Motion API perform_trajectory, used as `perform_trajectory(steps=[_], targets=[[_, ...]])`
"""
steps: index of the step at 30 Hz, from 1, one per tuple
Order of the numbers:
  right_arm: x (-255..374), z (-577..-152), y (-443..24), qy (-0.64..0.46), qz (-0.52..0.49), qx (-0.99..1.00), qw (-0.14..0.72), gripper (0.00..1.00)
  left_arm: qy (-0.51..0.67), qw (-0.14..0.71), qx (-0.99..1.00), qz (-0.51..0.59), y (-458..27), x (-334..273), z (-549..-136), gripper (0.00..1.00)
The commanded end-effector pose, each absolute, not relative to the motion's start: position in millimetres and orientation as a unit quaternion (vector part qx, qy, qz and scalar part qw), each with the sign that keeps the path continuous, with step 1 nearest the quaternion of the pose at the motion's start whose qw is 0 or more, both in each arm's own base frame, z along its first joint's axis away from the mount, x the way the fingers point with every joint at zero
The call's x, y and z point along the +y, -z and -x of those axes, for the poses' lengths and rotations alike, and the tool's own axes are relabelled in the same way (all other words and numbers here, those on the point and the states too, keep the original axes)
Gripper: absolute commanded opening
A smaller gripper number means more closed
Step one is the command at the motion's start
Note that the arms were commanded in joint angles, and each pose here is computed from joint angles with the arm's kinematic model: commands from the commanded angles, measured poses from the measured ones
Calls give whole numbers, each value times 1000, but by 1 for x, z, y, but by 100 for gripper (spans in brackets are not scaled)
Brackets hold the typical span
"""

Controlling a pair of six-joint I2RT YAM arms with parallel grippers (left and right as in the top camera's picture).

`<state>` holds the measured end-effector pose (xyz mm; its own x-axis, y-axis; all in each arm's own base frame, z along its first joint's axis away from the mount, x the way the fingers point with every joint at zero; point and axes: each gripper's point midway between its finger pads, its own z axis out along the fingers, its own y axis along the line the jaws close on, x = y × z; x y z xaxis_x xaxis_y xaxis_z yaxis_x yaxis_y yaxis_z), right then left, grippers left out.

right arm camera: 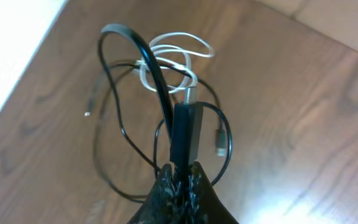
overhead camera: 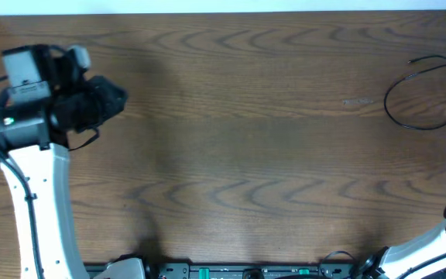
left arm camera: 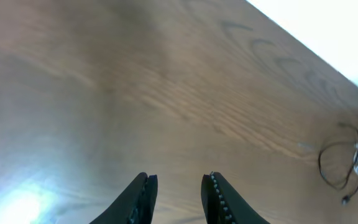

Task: Untangle cables
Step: 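Carry the coiled black cable to the right edge with the right gripper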

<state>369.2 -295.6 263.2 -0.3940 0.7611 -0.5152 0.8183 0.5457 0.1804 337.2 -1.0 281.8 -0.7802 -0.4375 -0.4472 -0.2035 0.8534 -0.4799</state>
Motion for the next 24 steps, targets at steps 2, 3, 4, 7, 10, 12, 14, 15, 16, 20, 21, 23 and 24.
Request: perform_trajectory(steps=[2, 3, 4, 7, 10, 12, 14, 15, 16, 20, 21, 23, 24], targets=[[-297, -356, -231, 43, -488, 841, 231, 60, 226, 271, 929, 109, -280, -46, -343, 29], [-296, -354, -228, 43, -486, 844, 224, 78, 229, 269, 930, 99, -279, -54, -344, 29], [-294, -351, -226, 42, -487, 845, 217, 85, 233, 265, 932, 86, -278, -63, -345, 29], [-282, -352, -225, 18, -469, 858, 209, 91, 242, 252, 935, 52, -271, -90, -347, 29], [-253, -364, -233, -50, -419, 880, 218, 93, 251, 243, 937, 18, -265, -116, -350, 29], [-228, -373, -240, -99, -372, 894, 228, 94, 254, 241, 937, 4, -261, -127, -353, 29], [-189, -384, -254, -161, -291, 911, 243, 94, 256, 236, 937, -7, -256, -137, -356, 29], [-170, -386, -260, -178, -260, 917, 244, 93, 256, 233, 938, -10, -253, -139, -357, 33], [-157, -388, -264, -186, -239, 921, 244, 94, 256, 230, 939, -10, -251, -141, -358, 36], [-83, -388, -277, -197, -151, 943, 222, 94, 254, 216, 943, -8, -240, -142, -361, 99], [-67, -387, -279, -193, -132, 948, 218, 93, 253, 214, 944, -7, -239, -142, -362, 99], [-40, -386, -283, -173, -94, 956, 216, 91, 253, 213, 944, -7, -238, -142, -362, 99], [-34, -385, -285, -163, -83, 959, 217, 91, 253, 213, 944, -7, -238, -142, -362, 99]])
